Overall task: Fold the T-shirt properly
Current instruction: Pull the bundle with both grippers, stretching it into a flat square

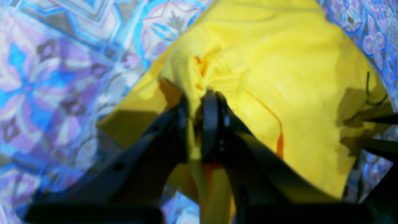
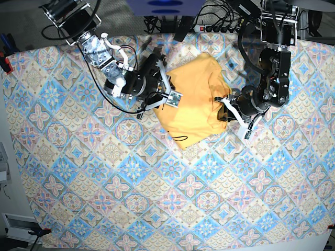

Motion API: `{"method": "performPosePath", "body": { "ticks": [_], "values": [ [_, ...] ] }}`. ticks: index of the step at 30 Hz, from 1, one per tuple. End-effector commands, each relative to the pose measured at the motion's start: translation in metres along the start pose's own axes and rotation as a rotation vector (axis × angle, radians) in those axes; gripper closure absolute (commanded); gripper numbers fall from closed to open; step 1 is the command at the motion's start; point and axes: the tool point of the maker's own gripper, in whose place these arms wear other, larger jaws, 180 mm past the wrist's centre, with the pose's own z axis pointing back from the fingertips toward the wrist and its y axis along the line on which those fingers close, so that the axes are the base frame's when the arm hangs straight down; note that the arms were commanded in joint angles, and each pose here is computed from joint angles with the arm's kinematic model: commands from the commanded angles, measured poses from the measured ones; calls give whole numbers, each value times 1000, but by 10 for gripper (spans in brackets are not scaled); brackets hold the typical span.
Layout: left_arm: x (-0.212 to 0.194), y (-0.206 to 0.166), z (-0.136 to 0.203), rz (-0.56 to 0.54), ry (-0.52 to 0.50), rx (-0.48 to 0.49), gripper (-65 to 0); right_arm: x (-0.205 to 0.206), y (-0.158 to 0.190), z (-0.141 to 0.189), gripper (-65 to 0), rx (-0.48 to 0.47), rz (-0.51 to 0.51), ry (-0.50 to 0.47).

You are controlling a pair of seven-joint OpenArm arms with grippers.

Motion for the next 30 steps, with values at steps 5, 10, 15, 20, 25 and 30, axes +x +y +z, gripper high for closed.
{"method": "performPosePath", "body": {
  "ticks": [5,10,15,20,25,30],
  "values": [
    [-6,9,8,-13,9,18,-45,33,-8,-3,-127,-15,-47,-145],
    [-15,19,9,-67,53,75,-45,30,-29,-7,-127,-59,-156,-157],
    [-30,27,10,-112,98,122,-46,16,-45,-15,-127,-72,-192,-111],
    [-33,28,12,-113,108,126,-46,-29,-33,-37,-127,-18,-255,19],
    [-34,29,12,-111,110,128,-46,-46,-26,-43,-126,1,-283,67],
    [-47,58,33,-28,99,202,-46,-61,-38,-44,-127,-60,-345,97]
  ]
}}
